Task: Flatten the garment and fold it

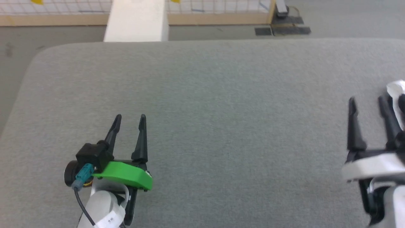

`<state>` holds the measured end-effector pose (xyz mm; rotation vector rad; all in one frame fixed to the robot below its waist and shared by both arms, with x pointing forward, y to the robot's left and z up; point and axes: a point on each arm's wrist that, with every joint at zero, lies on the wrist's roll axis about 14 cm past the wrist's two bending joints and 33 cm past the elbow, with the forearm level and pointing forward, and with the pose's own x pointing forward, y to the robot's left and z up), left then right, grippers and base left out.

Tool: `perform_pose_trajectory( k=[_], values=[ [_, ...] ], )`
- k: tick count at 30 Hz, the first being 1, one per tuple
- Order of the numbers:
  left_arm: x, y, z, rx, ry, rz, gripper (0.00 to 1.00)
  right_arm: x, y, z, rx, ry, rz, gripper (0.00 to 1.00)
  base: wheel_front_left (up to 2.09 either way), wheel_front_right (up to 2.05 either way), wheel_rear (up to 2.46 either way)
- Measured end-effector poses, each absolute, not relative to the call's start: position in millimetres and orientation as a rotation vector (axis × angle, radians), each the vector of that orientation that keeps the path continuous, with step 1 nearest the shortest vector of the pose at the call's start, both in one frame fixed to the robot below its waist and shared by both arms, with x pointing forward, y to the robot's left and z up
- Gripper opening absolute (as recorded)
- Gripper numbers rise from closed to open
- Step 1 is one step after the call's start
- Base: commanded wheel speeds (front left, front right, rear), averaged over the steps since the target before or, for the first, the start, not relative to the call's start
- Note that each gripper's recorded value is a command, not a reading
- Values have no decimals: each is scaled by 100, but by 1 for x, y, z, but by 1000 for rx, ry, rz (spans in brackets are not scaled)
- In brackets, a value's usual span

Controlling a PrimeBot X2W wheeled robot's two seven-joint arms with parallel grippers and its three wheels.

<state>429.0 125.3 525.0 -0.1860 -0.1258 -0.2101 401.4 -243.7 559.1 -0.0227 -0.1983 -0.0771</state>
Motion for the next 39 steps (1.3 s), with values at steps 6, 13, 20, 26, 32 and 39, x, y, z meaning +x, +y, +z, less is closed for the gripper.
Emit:
perform_pose_trajectory(
  k=[6, 13, 20, 26, 32, 39],
  values=[
    [411, 141, 532, -186, -143, -161, 100, 390, -214, 553, 13, -185, -11, 100, 0, 0, 0],
    [395, 158, 530, -185, -140, -113, 100, 380, -190, 542, 19, -156, 46, 100, 0, 0, 0],
    [389, 162, 528, -186, -135, -97, 100, 376, -186, 539, 34, -147, 58, 100, 0, 0, 0],
    [382, 162, 524, -187, -123, -94, 100, 372, -187, 535, 60, -145, 52, 100, 0, 0, 0],
    [378, 161, 522, -190, -116, -96, 100, 367, -188, 530, 79, -133, 48, 100, 0, 0, 0],
    [378, 160, 519, -191, -108, -95, 100, 368, -187, 528, 89, -132, 51, 100, 0, 0, 0]
  ],
)
